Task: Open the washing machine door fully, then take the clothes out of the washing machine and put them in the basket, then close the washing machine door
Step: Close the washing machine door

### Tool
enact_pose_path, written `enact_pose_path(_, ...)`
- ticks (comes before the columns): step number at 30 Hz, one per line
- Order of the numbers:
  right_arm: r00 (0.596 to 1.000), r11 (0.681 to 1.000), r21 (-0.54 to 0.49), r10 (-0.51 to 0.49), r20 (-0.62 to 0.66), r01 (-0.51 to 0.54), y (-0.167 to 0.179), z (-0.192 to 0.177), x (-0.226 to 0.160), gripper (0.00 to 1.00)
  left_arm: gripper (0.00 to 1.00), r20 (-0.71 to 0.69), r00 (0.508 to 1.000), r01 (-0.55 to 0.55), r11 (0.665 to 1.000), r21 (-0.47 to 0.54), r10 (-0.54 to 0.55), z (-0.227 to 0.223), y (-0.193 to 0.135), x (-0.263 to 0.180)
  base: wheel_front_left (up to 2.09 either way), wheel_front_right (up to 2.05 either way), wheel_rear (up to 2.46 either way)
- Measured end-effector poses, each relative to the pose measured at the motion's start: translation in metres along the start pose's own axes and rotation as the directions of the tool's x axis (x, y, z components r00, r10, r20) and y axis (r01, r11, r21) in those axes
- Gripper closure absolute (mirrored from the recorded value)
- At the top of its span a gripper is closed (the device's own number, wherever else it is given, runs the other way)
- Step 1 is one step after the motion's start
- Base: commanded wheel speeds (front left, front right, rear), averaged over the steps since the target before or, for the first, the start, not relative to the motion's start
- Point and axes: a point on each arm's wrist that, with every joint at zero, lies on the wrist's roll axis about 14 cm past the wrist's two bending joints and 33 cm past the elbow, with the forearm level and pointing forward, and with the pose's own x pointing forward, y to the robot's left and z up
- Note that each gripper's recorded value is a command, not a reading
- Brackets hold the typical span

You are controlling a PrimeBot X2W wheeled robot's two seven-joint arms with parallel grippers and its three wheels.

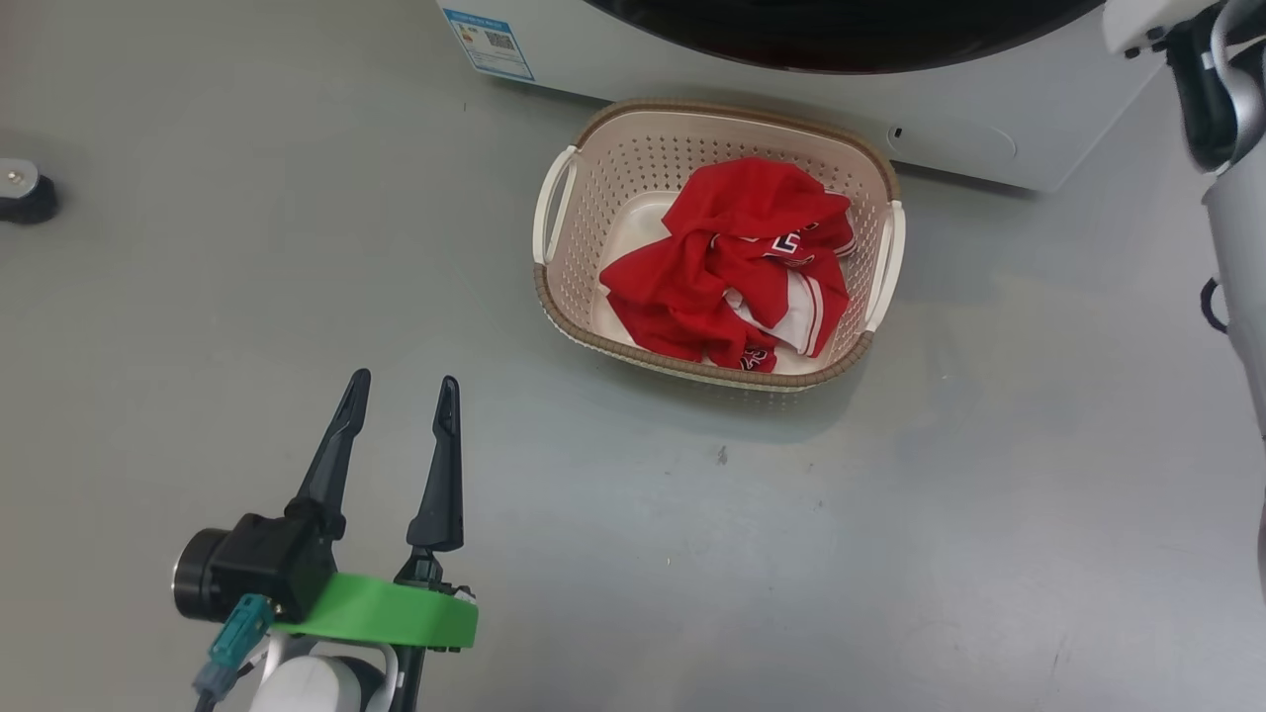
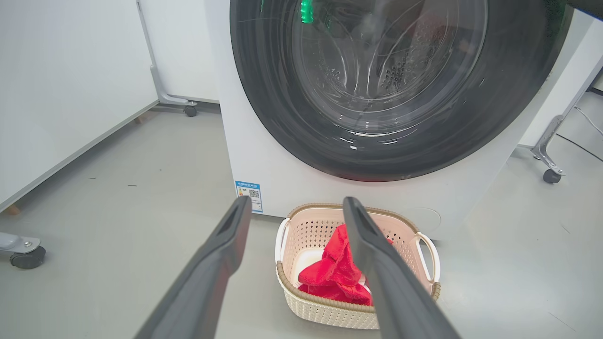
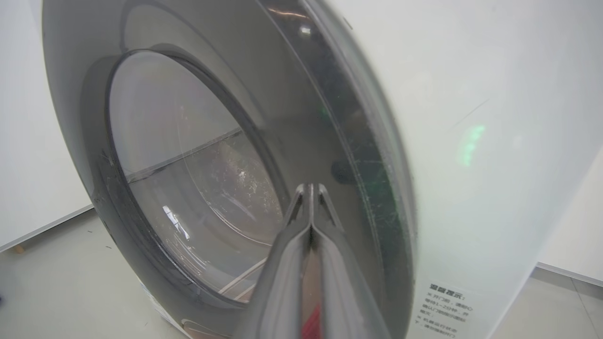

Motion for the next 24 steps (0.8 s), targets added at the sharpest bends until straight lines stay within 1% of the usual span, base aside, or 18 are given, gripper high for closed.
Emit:
enact_pose_path(5,1.0,0.999,0.048,-0.002,-0.023,0.003,0.009,-0.013,-0.018,1.0,0.0,0.013,1.0,0.018,1.0,-0.001,-0.018,0.002,-0.005,0.001,0.0,0.0,0.0)
enact_pose_path(10,0.997,0.997,0.075,-0.007,-0.073,0.013,0.017,-0.03,-0.044,1.0,0.0,0.025,0.999,0.042,0.999,0.003,-0.042,0.006,-0.01,0.001,0.0,0.0,0.0)
enact_pose_path(11,0.997,0.997,0.075,-0.007,-0.073,0.013,0.017,-0.03,-0.044,1.0,0.0,0.025,0.999,0.042,0.999,0.003,-0.042,0.006,-0.01,0.001,0.0,0.0,0.0)
enact_pose_path(12,0.997,0.997,0.079,-0.01,-0.082,0.016,0.018,-0.032,-0.049,0.82,0.0,0.027,0.999,0.047,0.999,0.004,-0.047,0.007,-0.011,0.001,0.0,0.0,0.0)
enact_pose_path(14,0.995,0.995,0.094,-0.017,-0.1,0.026,0.019,-0.037,-0.059,0.44,0.0,0.032,0.998,0.056,0.998,0.003,-0.056,0.008,-0.013,0.001,0.0,0.0,0.0)
enact_pose_path(15,0.994,0.995,0.097,-0.017,-0.109,0.028,0.021,-0.04,-0.064,0.44,0.0,0.034,0.998,0.061,0.998,0.004,-0.061,0.009,-0.014,0.001,0.0,0.0,0.0)
enact_pose_path(16,0.993,0.994,0.1,-0.019,-0.116,0.031,0.023,-0.041,-0.069,0.15,0.0,0.036,0.997,0.066,0.998,0.004,-0.066,0.01,-0.015,0.001,0.0,0.0,0.0)
enact_pose_path(17,0.992,0.994,0.106,-0.022,-0.122,0.035,0.024,-0.043,-0.074,0.0,0.0,0.038,0.997,0.071,0.997,0.003,-0.071,0.01,-0.016,0.001,0.0,0.0,0.0)
enact_pose_path(24,0.993,0.991,0.12,-0.044,-0.109,0.057,0.026,-0.035,-0.106,0.0,0.0,0.06,0.991,0.116,0.993,0.01,-0.117,0.018,-0.027,0.001,0.0,0.0,0.0)
